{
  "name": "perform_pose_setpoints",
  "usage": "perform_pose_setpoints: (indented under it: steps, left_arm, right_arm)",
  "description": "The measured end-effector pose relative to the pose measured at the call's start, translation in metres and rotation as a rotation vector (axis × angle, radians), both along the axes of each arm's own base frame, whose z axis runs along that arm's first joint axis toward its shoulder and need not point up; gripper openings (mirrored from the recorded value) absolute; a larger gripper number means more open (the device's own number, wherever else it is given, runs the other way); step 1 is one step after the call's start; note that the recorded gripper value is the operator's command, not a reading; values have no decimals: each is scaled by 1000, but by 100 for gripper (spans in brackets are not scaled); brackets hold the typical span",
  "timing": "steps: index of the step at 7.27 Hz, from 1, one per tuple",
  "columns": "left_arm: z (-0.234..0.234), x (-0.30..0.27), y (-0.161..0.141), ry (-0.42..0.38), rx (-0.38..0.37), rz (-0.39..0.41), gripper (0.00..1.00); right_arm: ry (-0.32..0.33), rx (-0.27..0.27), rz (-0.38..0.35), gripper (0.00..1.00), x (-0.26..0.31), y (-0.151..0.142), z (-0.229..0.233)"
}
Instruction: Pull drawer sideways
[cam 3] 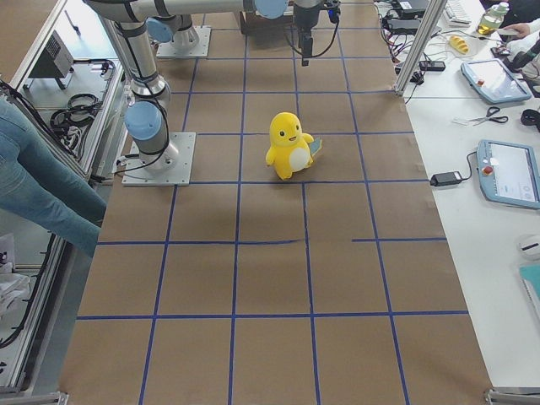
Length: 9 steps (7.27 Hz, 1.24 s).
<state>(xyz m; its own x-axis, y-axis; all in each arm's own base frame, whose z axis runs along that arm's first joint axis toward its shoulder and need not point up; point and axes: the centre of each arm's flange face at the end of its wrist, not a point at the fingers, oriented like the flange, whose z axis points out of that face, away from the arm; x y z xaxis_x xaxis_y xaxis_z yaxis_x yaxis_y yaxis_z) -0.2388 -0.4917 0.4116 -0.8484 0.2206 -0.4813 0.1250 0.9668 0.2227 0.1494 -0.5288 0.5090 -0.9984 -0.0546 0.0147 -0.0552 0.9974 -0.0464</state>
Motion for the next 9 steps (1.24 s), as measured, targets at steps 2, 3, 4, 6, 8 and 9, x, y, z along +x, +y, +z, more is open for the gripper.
perform_pose_setpoints:
  steps: [2, 3, 4, 6, 8, 9]
  left_arm:
    - [47, -7, 23, 166, -51, 30, 100]
    - [64, -6, 33, 229, -69, 38, 100]
    - [77, -2, 41, 274, -82, 46, 100]
    - [94, 7, 50, 355, -100, 76, 100]
    - [103, 23, 47, 437, -112, 132, 100]
    - [109, 40, 37, 494, -135, 175, 100]
  right_arm:
    - [0, 0, 0, 100, 0, 0, 0]
    - [0, 0, 0, 100, 0, 0, 0]
    - [0, 0, 0, 100, 0, 0, 0]
    - [0, 0, 0, 100, 0, 0, 0]
    - [0, 0, 0, 100, 0, 0, 0]
    - [0, 0, 1, 100, 0, 0, 0]
